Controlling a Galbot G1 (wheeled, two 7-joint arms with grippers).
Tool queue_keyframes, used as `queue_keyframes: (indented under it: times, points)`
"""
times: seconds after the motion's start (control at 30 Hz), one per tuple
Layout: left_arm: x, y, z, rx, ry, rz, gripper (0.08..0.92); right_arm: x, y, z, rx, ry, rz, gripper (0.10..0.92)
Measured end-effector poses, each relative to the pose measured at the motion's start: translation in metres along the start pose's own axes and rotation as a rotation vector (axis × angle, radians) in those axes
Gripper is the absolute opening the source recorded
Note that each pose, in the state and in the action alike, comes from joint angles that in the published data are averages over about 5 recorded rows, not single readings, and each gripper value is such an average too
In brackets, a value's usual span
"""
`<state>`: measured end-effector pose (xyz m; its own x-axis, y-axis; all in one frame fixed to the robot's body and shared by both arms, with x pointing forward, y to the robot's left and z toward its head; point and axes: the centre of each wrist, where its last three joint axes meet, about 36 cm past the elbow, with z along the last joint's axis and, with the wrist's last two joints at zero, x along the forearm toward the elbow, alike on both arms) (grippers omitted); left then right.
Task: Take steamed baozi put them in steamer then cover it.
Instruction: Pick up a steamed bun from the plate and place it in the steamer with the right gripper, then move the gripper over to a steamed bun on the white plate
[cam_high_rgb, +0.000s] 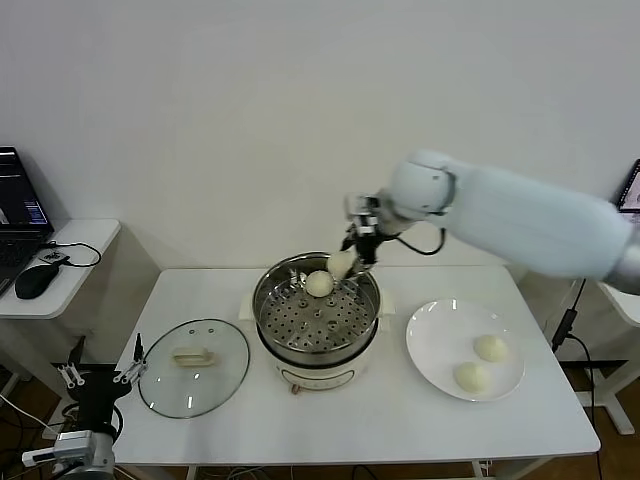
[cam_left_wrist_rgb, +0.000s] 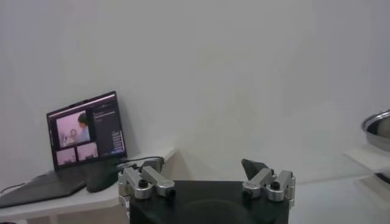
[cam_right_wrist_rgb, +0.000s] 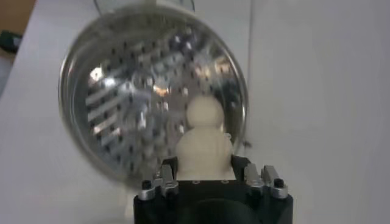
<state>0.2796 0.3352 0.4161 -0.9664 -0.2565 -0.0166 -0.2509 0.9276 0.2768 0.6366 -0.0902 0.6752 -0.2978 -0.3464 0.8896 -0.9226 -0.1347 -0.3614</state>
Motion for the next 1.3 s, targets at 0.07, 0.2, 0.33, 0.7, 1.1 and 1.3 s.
queue_keyframes:
  times: [0.07, 0.2, 0.33, 0.7, 1.1, 1.3]
  points:
    - [0.000, 0.000, -0.001, 0.001, -0.003, -0.004, 0.823, -0.015, 0.001, -0.013, -0.003, 0.002, -0.009, 0.569]
    - [0.001, 0.000, -0.002, 0.006, -0.007, -0.009, 0.823, -0.044, 0.003, -0.031, -0.013, 0.015, -0.023, 0.568]
    - [0.002, 0.000, -0.004, 0.010, -0.010, -0.010, 0.823, -0.070, 0.005, -0.044, -0.023, 0.023, -0.029, 0.568]
    - [0.002, 0.002, -0.003, 0.009, -0.012, -0.018, 0.823, -0.120, 0.010, -0.067, -0.048, 0.035, -0.035, 0.568]
    - [0.000, 0.002, -0.003, 0.010, -0.016, -0.019, 0.823, -0.104, 0.005, -0.064, -0.024, 0.052, -0.054, 0.811]
    - [-0.001, -0.001, -0.007, 0.015, -0.022, -0.012, 0.823, -0.046, -0.006, -0.034, 0.023, 0.071, -0.068, 0.822]
